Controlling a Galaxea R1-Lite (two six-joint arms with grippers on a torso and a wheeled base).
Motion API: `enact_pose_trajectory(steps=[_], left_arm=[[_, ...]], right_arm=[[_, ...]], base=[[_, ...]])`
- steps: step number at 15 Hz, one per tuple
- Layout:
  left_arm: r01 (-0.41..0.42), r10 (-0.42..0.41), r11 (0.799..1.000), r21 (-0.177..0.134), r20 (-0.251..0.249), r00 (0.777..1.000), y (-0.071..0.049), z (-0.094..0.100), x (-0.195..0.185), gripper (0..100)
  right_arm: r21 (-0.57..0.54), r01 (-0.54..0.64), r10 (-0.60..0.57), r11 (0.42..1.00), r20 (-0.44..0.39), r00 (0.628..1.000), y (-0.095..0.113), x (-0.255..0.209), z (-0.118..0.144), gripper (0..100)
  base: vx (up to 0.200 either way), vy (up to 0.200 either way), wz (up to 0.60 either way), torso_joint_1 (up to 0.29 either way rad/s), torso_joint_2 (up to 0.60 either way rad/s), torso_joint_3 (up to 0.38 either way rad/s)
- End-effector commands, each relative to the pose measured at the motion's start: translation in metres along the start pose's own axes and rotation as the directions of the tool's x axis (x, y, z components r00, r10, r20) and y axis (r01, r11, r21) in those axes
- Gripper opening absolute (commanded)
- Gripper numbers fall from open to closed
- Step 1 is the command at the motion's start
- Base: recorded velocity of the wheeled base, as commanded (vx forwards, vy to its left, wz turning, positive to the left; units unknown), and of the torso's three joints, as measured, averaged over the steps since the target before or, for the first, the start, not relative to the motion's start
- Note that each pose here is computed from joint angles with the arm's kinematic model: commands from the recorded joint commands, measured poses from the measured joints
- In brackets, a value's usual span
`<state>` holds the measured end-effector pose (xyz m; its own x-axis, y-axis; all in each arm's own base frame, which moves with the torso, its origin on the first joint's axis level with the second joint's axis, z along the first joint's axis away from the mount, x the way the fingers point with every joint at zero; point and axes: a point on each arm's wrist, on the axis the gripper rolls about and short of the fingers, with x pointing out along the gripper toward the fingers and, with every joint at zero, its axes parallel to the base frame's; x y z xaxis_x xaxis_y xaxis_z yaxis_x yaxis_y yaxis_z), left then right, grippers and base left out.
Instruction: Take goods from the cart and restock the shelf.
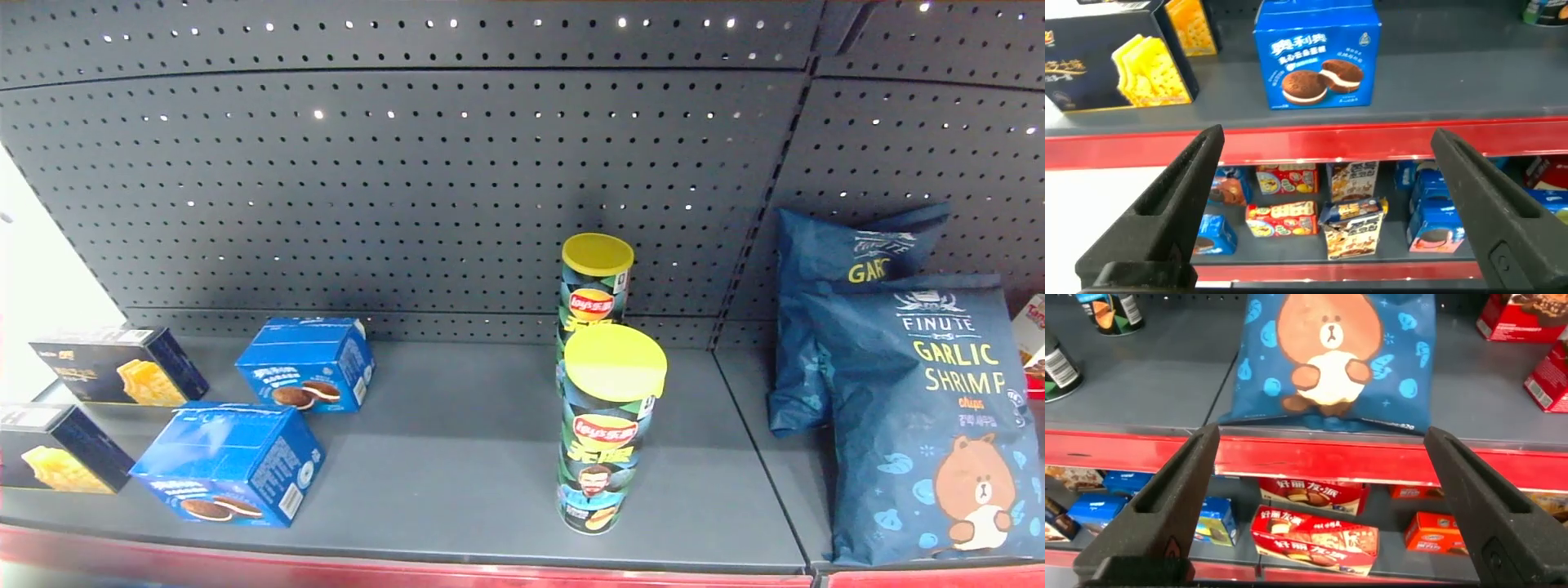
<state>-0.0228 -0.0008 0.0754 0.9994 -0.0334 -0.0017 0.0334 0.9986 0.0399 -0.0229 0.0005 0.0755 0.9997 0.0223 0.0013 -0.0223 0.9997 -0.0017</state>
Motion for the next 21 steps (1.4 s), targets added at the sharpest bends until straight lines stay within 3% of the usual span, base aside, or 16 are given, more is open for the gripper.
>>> enact_pose_trajectory(steps=[1,21], left_arm=[[0.0,0.0,1.0,0.0,0.0,1.0,0.0,0.0,0.0,100],[-0.003,0.003,1.0,-0.003,0.0,1.0,0.0,0.0,0.0,100]], right_arm=[[-0.001,-0.001,0.001,1.0,-0.001,1.0,0.0,0.0001,0.0,100],[0.0,-0.001,0.001,1.0,-0.001,1.0,0.0,0.0001,0.0,100]], base=[[0.0,0.0,0.0,0.0,0.0,0.0],[0.0,0.0,0.0,0.0,0.0,0.0]])
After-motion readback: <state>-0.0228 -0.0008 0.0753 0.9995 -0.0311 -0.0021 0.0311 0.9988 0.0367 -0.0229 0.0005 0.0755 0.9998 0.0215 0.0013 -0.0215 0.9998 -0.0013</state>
